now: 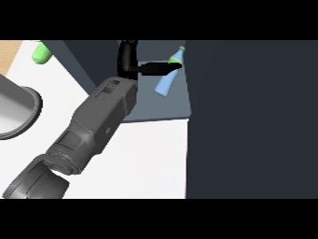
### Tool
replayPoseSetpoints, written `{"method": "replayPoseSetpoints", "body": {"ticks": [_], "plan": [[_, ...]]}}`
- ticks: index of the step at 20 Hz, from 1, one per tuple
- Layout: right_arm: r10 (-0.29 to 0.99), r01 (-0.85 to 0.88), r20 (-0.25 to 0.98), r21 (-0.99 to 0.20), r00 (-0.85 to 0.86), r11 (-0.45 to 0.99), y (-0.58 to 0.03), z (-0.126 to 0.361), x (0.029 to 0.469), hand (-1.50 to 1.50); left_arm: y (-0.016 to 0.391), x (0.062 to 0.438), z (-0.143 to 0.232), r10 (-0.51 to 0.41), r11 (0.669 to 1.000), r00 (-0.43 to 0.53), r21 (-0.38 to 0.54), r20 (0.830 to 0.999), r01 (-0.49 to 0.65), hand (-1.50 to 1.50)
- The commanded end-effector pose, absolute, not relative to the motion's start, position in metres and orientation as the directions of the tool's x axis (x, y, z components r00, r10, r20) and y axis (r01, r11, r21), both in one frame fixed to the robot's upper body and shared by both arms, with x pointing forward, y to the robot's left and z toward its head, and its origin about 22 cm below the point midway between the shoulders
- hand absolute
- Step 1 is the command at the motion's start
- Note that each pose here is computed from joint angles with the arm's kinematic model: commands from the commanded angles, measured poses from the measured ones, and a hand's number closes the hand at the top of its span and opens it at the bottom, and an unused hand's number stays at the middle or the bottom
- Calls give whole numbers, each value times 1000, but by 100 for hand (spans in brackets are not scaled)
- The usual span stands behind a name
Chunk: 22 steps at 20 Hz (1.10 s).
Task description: Pick up the bottled water, place it into the cabinet and close the cabinet
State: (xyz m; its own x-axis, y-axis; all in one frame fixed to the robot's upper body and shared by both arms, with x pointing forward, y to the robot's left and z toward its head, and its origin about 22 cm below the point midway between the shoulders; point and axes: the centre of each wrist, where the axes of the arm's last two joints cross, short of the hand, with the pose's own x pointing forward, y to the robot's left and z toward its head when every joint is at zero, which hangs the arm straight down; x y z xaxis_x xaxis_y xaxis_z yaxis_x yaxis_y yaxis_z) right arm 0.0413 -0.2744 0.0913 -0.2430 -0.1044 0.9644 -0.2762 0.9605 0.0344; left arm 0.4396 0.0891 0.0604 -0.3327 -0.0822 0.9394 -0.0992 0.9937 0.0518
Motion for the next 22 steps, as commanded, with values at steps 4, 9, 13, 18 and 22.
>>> {"method": "replayPoseSetpoints", "body": {"ticks": [4,9,13,18,22], "plan": [[-115,-259,960,46,-256,965,-268,103,40,-150,87,430,42,-10,1000,-346,3,938,-20,-150],[-132,-255,952,60,-274,965,-259,119,46,-150,76,421,47,35,999,-338,-35,941,5,-150],[-119,-246,957,52,-266,968,-266,110,43,-150,79,402,25,113,993,-307,-94,945,76,-150],[-113,-235,957,49,-267,971,-262,119,40,-150,75,371,8,233,965,-294,-184,927,186,-150],[-109,-253,963,45,-248,967,-260,121,32,-150,62,346,13,314,936,-284,-245,906,251,-150]]}}
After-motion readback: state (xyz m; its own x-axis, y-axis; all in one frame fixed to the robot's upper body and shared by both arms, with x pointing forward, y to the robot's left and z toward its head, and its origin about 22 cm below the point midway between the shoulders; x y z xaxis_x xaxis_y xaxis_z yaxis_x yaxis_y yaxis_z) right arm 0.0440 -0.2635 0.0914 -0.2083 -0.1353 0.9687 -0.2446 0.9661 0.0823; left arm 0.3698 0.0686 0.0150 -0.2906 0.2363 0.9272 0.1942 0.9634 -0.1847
